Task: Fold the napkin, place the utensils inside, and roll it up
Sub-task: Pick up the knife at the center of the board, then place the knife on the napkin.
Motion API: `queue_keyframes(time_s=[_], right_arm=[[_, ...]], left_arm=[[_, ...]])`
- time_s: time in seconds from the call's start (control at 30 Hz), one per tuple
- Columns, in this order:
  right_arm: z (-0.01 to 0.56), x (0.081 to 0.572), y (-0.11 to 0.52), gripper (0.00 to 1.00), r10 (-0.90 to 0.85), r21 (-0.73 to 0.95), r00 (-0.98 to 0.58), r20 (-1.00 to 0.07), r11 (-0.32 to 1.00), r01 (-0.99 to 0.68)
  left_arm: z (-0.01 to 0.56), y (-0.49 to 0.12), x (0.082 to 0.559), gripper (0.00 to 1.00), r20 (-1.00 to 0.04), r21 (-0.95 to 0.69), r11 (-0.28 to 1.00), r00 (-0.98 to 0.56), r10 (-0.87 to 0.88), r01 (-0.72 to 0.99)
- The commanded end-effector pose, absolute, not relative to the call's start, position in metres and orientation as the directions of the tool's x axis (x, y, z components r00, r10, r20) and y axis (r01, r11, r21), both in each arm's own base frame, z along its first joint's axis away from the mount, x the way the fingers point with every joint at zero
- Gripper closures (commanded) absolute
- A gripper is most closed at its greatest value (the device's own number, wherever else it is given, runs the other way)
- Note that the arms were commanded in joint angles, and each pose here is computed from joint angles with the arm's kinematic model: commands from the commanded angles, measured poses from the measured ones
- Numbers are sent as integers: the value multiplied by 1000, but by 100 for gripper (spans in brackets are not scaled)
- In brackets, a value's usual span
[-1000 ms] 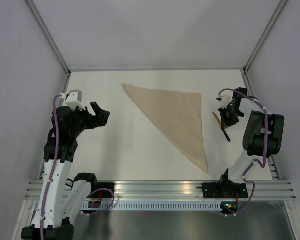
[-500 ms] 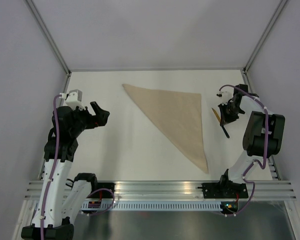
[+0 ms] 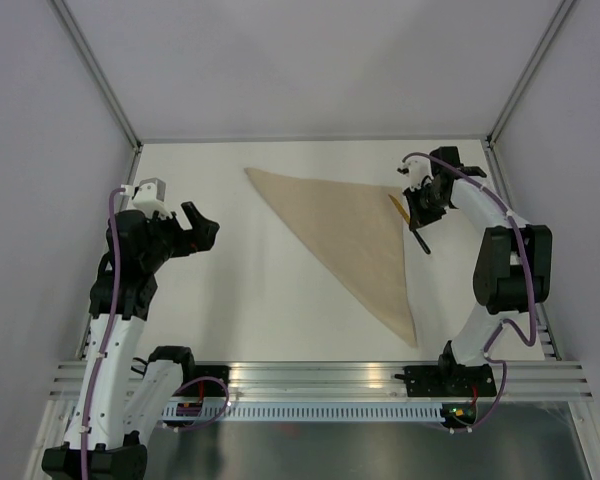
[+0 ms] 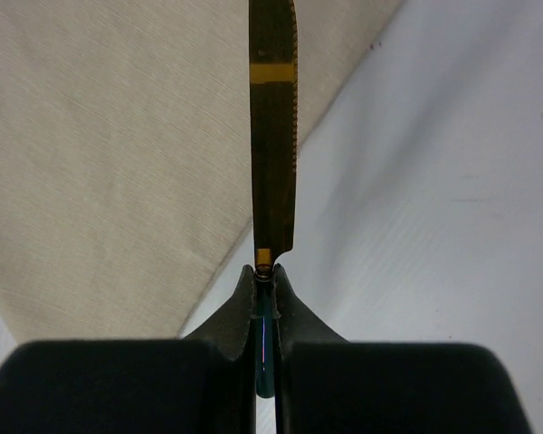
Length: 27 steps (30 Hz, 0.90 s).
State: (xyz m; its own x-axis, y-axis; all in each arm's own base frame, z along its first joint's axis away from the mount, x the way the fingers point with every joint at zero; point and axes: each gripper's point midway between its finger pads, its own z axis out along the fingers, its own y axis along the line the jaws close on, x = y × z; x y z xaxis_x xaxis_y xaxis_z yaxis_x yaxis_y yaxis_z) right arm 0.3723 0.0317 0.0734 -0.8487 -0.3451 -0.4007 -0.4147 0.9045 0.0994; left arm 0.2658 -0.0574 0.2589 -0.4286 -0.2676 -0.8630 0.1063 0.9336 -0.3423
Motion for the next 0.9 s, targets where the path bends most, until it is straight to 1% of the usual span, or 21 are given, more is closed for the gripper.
queue_keyframes(time_s=[0.0,0.13,0.3,0.33,0.63,0.87], right_arm=[[99,389,55,99,-338,100,-826,-451,901,-423],[99,399,82,99,-343,121,-823,-452,891,-438],[103,409,129,100,-348,154,-800,-489,869,-471],[99,409,136,100,-353,155,-802,-483,866,-475],[78,397,220,100,-433,176,-765,-476,806,-565],[68,388,257,100,-444,194,-760,-474,789,-582]], left_arm=[[260,-53,270,0,-872,-324,942,-414,-260,89],[258,-51,271,0,-870,-318,945,-420,-258,80],[258,-47,274,0,-873,-305,950,-416,-253,61],[256,-46,275,0,-872,-302,952,-419,-252,57],[253,-40,278,0,-873,-282,959,-423,-244,28],[252,-39,278,0,-872,-280,960,-424,-245,20]])
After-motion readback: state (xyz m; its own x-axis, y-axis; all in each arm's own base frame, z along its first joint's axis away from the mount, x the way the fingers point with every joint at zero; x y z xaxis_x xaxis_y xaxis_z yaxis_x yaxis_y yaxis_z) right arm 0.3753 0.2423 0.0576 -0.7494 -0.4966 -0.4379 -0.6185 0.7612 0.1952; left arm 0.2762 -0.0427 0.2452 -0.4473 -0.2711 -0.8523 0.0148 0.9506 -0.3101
